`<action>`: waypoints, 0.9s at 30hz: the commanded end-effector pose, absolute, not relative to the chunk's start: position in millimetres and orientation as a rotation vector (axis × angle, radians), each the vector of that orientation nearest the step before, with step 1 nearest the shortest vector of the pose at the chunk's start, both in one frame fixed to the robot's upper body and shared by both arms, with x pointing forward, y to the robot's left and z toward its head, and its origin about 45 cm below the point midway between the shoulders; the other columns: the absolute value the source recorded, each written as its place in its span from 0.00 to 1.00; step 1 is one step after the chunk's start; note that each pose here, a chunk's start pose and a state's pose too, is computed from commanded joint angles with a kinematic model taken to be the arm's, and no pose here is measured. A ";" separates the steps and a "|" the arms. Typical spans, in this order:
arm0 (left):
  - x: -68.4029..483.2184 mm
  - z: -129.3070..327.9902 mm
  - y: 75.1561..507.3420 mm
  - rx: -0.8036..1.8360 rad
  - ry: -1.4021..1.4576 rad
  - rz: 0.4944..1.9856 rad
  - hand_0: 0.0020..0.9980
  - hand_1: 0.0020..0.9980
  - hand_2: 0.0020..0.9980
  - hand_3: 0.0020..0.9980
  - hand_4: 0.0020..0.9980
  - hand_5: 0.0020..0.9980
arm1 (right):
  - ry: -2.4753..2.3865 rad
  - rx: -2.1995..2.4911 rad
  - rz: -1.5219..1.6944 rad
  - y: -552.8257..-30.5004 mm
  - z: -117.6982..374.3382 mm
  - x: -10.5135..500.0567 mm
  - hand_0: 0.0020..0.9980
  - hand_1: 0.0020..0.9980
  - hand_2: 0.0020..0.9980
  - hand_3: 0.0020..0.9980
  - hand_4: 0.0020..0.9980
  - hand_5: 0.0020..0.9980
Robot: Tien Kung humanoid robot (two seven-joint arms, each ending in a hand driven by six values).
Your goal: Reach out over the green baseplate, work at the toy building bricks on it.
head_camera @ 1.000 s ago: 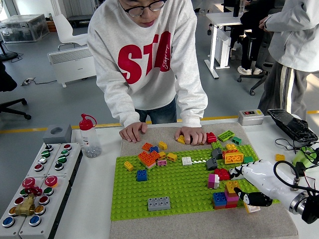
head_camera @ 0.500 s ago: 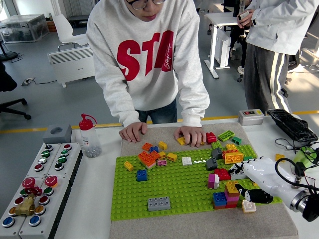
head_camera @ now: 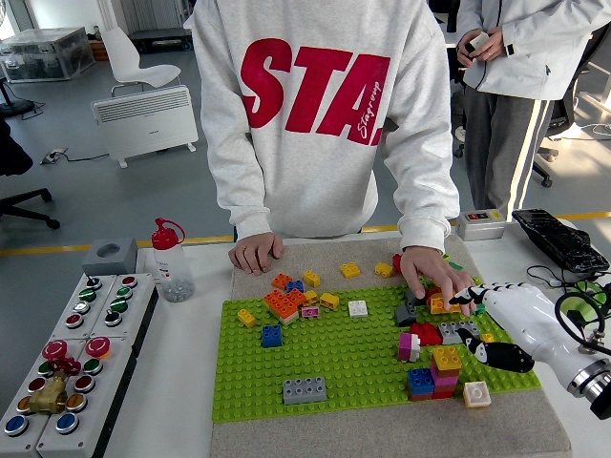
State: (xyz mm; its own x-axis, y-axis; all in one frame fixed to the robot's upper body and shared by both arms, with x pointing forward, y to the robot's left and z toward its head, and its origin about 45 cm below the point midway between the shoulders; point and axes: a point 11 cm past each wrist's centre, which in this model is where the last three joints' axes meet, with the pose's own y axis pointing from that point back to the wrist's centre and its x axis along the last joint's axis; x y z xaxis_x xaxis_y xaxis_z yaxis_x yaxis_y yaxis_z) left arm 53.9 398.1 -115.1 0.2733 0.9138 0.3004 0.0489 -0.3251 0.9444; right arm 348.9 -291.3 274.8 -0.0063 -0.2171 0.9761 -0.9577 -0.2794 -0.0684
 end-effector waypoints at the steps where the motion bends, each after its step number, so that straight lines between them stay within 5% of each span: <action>1: 53.4 -115.1 398.3 1.627 0.904 1.184 0.68 0.69 0.68 0.62 0.36 1.00 | -1.295 1.579 1.324 -293.4 275.8 348.1 0.59 0.66 0.68 0.70 0.41 0.15; 27: 59.5 -112.4 404.8 1.633 0.879 1.196 0.68 0.69 0.67 0.62 0.36 1.00 | -2.457 1.937 0.536 -341.1 283.1 311.8 0.55 0.60 0.62 0.65 0.37 0.13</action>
